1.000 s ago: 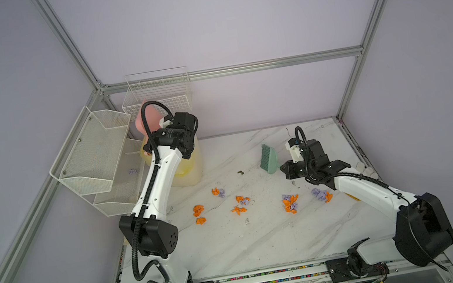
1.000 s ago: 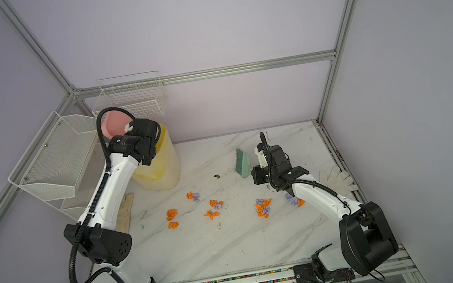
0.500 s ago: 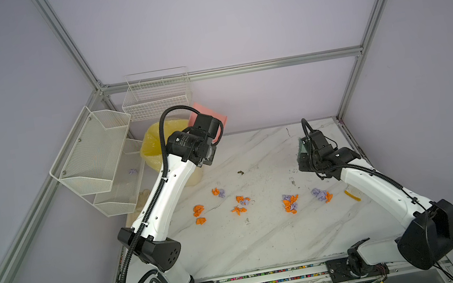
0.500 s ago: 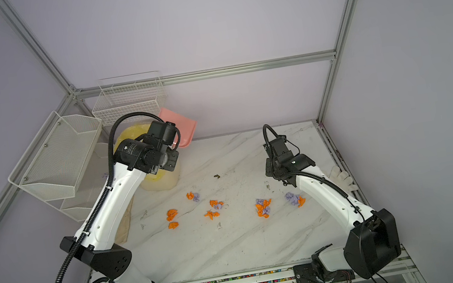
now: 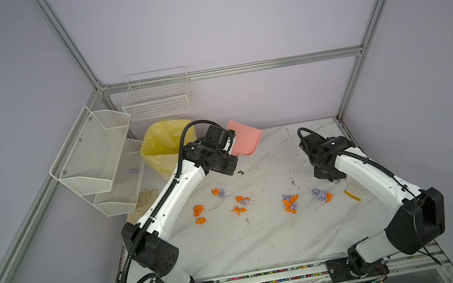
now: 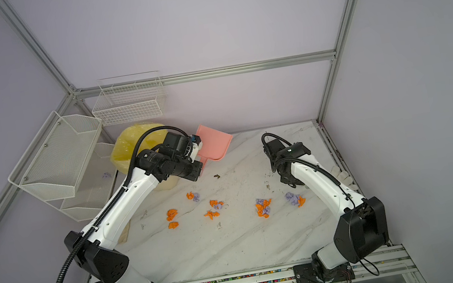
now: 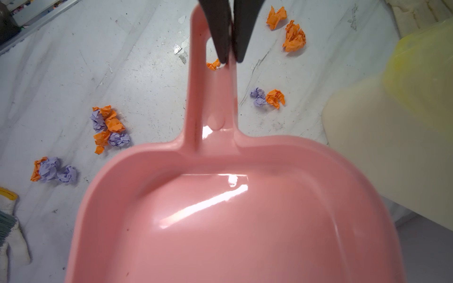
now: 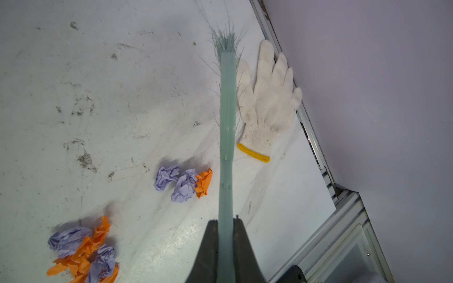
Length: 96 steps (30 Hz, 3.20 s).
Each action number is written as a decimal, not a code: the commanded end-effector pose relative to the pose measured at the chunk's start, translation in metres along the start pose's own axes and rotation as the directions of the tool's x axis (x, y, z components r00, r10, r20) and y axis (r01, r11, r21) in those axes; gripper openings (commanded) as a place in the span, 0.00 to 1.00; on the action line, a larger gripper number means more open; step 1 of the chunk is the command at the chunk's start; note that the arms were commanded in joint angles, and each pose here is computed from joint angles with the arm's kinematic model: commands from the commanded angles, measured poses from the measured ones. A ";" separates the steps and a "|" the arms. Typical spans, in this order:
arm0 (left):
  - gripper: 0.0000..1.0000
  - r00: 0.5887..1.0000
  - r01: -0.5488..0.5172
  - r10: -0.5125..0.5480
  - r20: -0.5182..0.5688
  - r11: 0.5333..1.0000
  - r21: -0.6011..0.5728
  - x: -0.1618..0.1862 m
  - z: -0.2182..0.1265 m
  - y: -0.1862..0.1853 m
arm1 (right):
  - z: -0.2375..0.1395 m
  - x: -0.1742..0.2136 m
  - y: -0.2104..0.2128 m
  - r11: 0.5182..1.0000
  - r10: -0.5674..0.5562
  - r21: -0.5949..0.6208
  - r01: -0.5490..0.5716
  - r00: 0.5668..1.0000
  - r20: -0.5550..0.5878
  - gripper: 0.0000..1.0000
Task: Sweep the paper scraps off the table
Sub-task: 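Tip the pink dustpan over the yellow bin with the left gripper, emptying scraps, then lower the empty dustpan onto the table with the left gripper while the right brushes scraps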
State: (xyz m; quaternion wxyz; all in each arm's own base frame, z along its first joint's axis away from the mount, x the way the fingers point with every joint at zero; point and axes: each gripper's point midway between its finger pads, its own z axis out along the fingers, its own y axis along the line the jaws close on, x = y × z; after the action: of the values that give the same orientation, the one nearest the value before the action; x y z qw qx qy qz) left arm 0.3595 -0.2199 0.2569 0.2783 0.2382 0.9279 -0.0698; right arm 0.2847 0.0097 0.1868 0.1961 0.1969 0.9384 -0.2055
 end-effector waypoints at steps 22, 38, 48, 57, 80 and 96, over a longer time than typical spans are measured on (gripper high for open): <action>0.00 0.984 -0.119 0.121 -0.132 0.993 0.023 0.024 0.061 -0.008 | 0.018 0.054 0.082 0.922 -0.178 -0.377 0.085 0.959 -0.220 0.00; 0.00 0.958 -0.183 0.152 -0.244 0.977 -0.110 0.036 0.084 0.026 | 0.005 -0.016 0.133 0.854 -0.150 -0.512 0.095 0.986 -0.068 0.00; 0.00 0.954 -0.187 0.159 -0.253 0.978 -0.091 0.030 0.093 0.023 | -0.007 -0.027 0.050 0.936 -0.062 -0.349 0.049 0.998 -0.027 0.00; 0.00 0.957 -0.166 0.150 -0.250 0.985 -0.045 0.030 0.095 0.014 | -0.004 0.026 0.021 0.948 -0.117 -0.311 0.066 0.982 -0.148 0.00; 0.00 0.959 -0.161 0.136 -0.249 0.983 -0.083 0.030 0.083 0.021 | -0.021 0.024 0.131 0.758 -0.118 -0.653 -0.013 0.981 -0.156 0.00; 0.00 0.925 -0.199 0.148 -0.351 0.973 -0.114 0.047 0.087 0.026 | -0.036 -0.066 0.150 0.799 -0.121 -0.582 0.151 0.989 0.089 0.00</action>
State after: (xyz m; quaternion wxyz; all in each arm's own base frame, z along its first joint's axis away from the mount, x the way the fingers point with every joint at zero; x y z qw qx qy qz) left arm 0.3671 -0.1957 0.1294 0.1011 0.3063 0.9446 0.0608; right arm 0.3925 0.1452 0.1826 0.2243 0.0719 0.9652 0.1137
